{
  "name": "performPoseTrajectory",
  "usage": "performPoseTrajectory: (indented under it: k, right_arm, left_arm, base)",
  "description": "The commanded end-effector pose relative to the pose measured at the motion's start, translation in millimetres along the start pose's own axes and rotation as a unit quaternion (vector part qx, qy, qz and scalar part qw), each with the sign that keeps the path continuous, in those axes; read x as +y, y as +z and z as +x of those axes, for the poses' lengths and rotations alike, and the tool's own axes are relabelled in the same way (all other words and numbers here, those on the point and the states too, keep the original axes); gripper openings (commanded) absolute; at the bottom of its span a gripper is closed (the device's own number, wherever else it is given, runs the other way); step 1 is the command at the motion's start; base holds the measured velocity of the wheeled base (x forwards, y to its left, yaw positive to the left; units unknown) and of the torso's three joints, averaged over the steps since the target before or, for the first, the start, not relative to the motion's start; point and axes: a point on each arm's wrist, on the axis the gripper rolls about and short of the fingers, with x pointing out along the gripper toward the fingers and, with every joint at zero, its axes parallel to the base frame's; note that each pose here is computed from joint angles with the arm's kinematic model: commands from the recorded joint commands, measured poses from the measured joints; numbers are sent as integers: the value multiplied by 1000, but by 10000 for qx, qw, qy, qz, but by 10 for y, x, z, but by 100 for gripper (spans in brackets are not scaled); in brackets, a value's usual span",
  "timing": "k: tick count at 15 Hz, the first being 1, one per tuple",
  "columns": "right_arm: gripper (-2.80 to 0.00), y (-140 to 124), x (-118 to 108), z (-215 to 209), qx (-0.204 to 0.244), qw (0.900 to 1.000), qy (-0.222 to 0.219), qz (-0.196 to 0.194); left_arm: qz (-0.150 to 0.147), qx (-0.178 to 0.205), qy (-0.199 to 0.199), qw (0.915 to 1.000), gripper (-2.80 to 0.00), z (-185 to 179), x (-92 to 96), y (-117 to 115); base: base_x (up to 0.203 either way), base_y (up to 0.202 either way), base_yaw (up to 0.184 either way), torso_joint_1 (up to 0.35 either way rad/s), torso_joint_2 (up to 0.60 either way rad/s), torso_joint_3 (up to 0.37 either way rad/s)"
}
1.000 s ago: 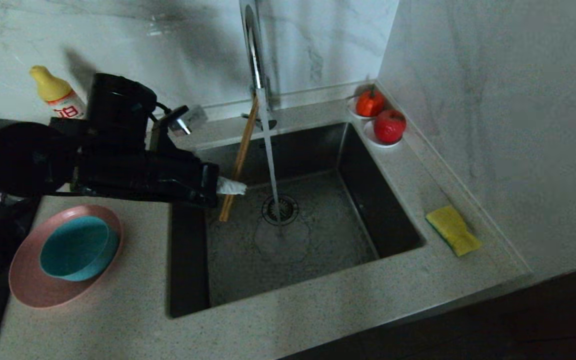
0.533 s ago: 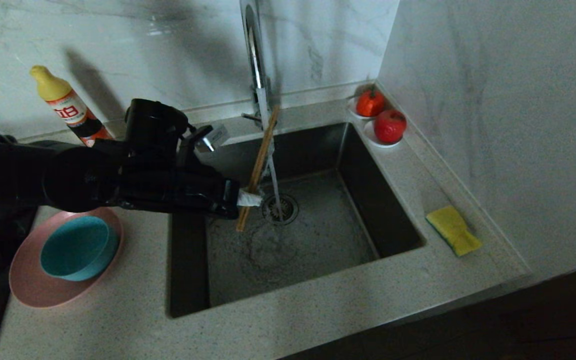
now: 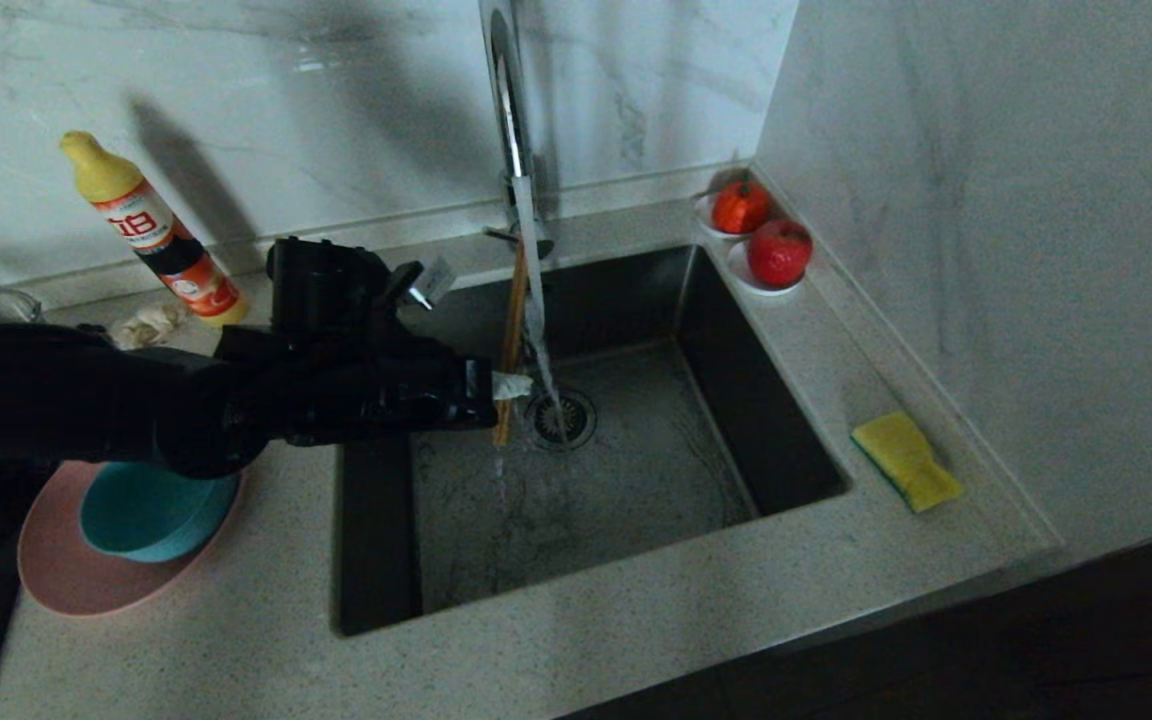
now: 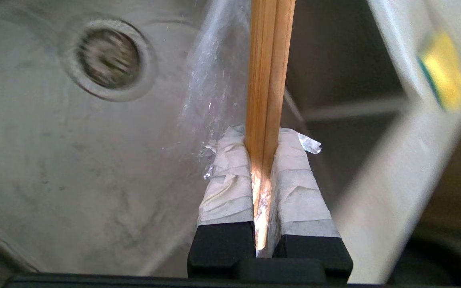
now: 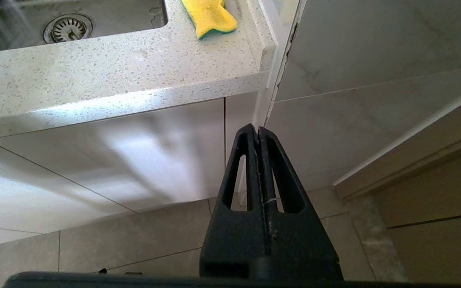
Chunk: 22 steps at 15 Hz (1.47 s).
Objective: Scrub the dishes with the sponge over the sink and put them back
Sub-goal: Rinse the chopsticks
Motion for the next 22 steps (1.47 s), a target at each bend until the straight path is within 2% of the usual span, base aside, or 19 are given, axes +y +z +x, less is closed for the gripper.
performPoseTrajectory:
  k: [1, 12, 22]
  right_arm:
    - [-280, 0, 0, 0, -4, 10000, -1, 7]
    - [-280, 0, 0, 0, -4, 10000, 4, 3]
    - [-280, 0, 0, 0, -4, 10000, 7, 2]
  left_arm:
    - [-83, 99, 60, 9999, -280, 65, 41, -79]
    - [22, -17, -193, 9998, -280, 93, -116, -107]
    - [51, -73, -176, 9998, -280, 91, -125, -93]
  base:
    - [0, 0, 0, 0, 0, 0]
    - [0, 0, 0, 0, 0, 0]
    - [0, 0, 0, 0, 0, 0]
